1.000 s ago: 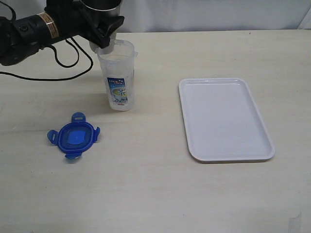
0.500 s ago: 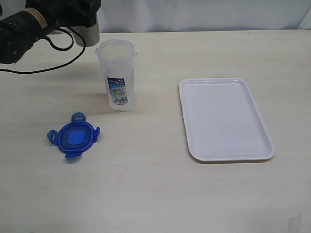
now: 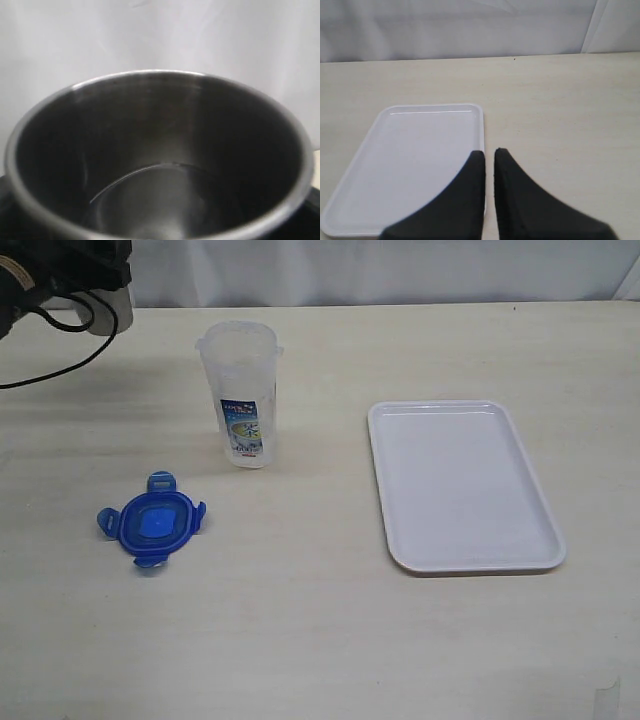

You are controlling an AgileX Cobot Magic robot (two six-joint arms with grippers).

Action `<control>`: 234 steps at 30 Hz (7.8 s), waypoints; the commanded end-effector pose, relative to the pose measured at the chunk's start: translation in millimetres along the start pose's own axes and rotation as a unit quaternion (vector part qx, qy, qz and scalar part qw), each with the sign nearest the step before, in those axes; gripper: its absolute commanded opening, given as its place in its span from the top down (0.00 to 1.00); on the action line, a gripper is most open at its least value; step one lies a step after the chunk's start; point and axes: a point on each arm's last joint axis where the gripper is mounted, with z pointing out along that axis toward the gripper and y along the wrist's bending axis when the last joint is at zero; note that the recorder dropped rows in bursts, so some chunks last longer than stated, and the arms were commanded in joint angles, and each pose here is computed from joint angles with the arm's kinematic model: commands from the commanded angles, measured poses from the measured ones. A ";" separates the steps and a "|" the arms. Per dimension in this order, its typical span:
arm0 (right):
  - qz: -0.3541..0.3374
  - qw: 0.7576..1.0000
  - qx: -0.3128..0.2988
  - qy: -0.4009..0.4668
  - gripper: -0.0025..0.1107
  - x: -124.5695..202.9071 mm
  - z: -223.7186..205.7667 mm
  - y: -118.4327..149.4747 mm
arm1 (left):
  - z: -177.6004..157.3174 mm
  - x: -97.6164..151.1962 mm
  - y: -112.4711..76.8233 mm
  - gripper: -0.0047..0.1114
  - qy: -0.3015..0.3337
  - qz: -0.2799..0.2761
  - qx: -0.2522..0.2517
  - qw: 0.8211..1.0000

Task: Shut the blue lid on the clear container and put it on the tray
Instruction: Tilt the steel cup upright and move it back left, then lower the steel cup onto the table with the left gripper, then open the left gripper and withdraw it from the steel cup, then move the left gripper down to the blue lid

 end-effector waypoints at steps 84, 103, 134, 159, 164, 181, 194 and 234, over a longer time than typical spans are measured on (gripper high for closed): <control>0.003 1.000 0.001 0.002 0.92 1.2 0.3 -0.1 | 64.7 86.7 -1.8 0.89 0.000 -0.020 0.019 1.000; 0.003 1.000 0.001 0.002 0.92 1.2 0.3 -0.1 | 64.5 93.8 3.3 0.37 0.039 -0.041 -0.011 0.998; 0.003 1.000 0.001 0.002 0.92 1.2 0.3 -0.1 | 64.1 97.7 2.4 0.13 0.061 -0.030 -0.006 0.998; 0.003 1.000 0.001 0.002 0.92 1.2 0.3 -0.1 | 46.9 102.6 -1.6 0.13 0.080 -0.036 -0.004 0.996; 0.003 1.000 0.001 0.002 0.92 1.2 0.3 -0.1 | 35.5 111.4 -4.5 0.13 0.102 -0.040 -0.004 0.994; 0.003 1.000 0.001 0.002 0.92 1.2 0.3 -0.1 | -27.8 61.4 -13.2 0.13 0.092 -0.022 -0.004 0.995; 0.003 1.000 0.001 0.002 0.92 1.2 0.3 -0.1 | -74.7 6.0 -10.5 0.13 0.157 -0.005 -0.039 0.987; 0.003 1.000 0.001 0.002 0.92 1.2 0.3 -0.1 | -120.7 13.0 -26.6 0.48 0.535 -0.150 -0.073 0.828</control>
